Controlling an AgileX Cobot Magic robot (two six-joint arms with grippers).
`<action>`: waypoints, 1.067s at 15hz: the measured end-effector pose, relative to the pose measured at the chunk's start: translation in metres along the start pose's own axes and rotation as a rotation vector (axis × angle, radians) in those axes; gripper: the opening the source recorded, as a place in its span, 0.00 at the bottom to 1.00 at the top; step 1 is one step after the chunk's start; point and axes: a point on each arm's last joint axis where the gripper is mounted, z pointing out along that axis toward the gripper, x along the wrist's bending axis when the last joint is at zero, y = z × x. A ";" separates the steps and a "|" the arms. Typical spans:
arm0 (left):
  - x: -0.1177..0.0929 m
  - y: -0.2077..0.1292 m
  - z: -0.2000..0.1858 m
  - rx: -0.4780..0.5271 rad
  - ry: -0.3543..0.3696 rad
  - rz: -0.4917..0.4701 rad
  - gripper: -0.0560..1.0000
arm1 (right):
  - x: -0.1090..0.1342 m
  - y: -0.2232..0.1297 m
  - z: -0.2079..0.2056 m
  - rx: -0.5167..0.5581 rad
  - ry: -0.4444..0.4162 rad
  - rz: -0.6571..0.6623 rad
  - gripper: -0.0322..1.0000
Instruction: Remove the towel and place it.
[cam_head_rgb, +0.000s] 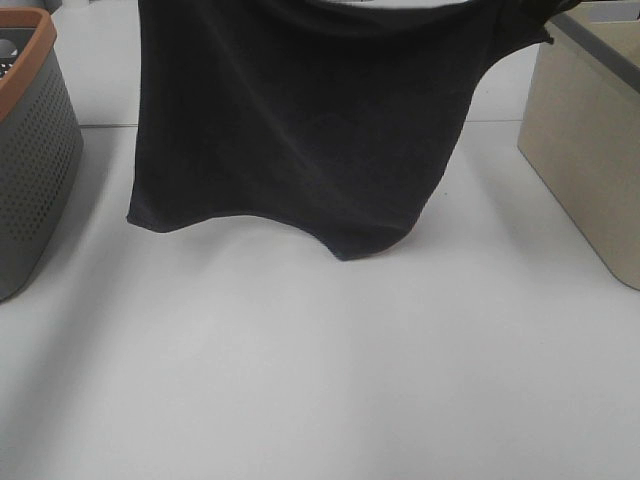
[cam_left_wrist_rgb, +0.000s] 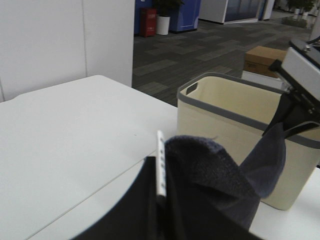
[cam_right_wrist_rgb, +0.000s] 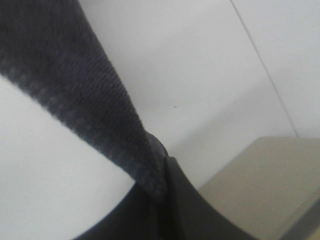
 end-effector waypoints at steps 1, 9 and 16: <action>0.003 -0.004 -0.002 0.005 0.013 0.006 0.05 | -0.006 -0.002 0.002 0.040 -0.045 -0.088 0.05; 0.033 -0.022 0.029 0.045 0.045 0.068 0.05 | -0.025 0.014 0.004 -0.101 -0.254 -0.162 0.05; 0.087 -0.018 0.092 -0.013 0.055 0.116 0.05 | -0.040 0.023 0.044 -0.158 -0.362 -0.061 0.05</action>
